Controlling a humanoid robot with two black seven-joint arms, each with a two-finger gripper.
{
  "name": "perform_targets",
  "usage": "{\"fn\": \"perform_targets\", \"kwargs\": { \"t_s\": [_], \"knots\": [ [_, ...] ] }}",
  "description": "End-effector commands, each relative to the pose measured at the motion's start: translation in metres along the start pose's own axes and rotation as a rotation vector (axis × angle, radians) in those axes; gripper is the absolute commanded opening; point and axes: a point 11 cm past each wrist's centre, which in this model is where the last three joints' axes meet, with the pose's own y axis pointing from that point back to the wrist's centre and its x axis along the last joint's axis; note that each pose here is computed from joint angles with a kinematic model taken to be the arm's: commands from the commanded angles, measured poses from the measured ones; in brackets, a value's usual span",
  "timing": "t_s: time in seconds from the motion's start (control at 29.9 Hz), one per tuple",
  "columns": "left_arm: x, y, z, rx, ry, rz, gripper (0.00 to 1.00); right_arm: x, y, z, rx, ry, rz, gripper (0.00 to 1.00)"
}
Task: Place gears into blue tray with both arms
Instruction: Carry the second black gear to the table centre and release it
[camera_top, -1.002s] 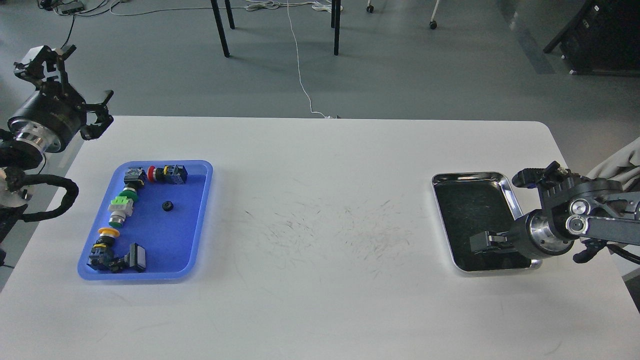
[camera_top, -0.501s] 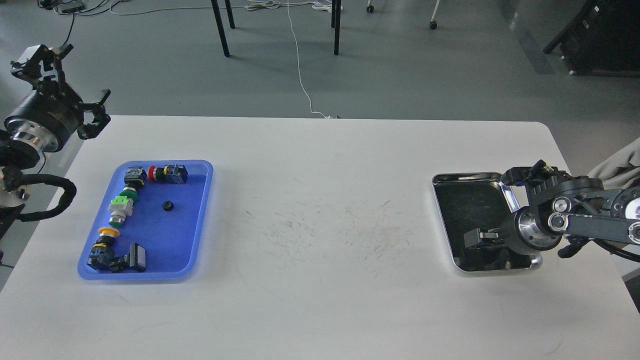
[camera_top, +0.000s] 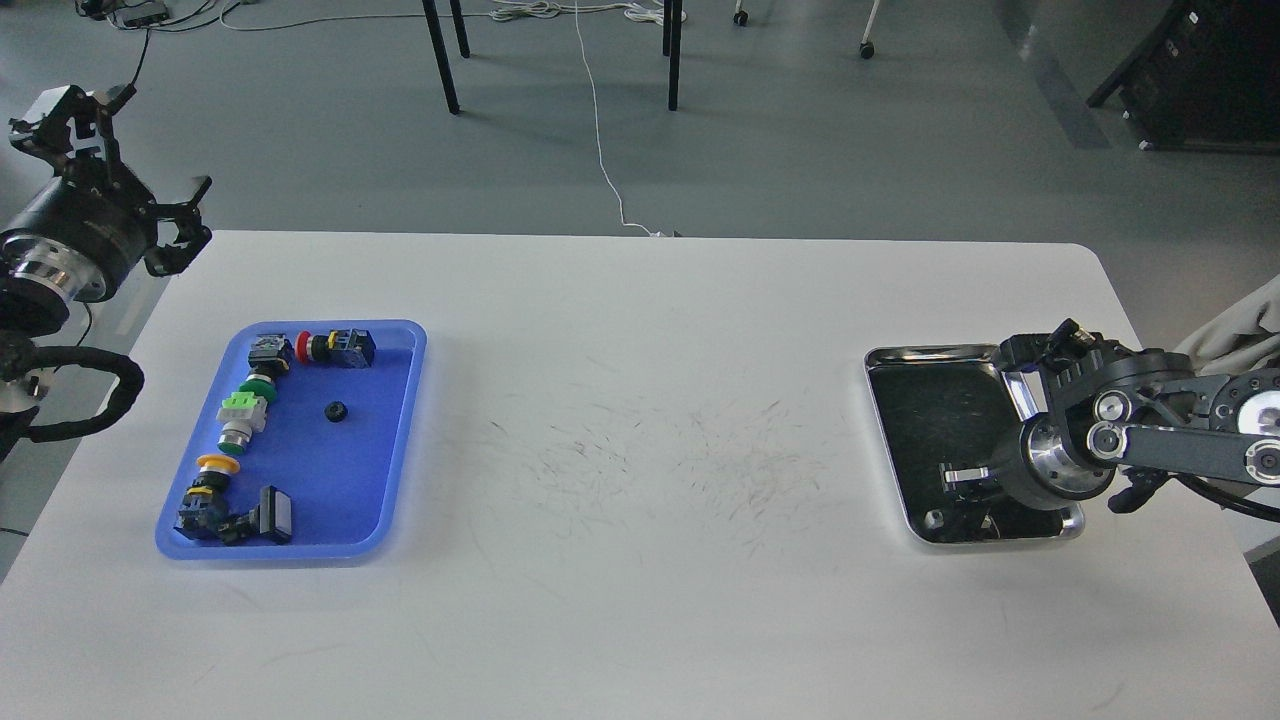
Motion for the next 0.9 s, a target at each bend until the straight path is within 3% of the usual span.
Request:
{"fn": "perform_targets", "kwargs": {
  "t_s": [0.0,0.2,0.4,0.47,0.63,0.77,0.87],
  "knots": [
    [0.001,0.000,0.000,0.000,-0.001,0.002,0.98,0.004,0.004,0.000,0.005,-0.005,0.008,0.01],
    [0.004,0.002,0.004,-0.003,-0.010,0.008,0.98,0.051,0.049,-0.031,0.133,-0.037,0.152,0.01],
    [0.009,0.004,0.010,-0.007,-0.025,0.015,0.98,0.118,0.126,-0.102,0.413,-0.079,0.378,0.01],
    [0.010,0.004,0.011,-0.008,-0.027,0.015,0.98,0.126,0.138,-0.147,0.532,-0.078,0.386,0.01],
    [0.012,0.004,0.013,-0.015,-0.025,0.022,0.98,0.127,0.132,-0.251,0.758,-0.150,0.356,0.01],
    [0.017,0.005,0.013,-0.016,-0.026,0.038,0.98,0.084,0.100,-0.336,0.877,-0.173,0.208,0.01],
    [0.024,0.005,0.014,-0.018,-0.027,0.061,0.98,0.090,0.057,-0.306,0.803,-0.301,0.194,0.01]
  ]
}}
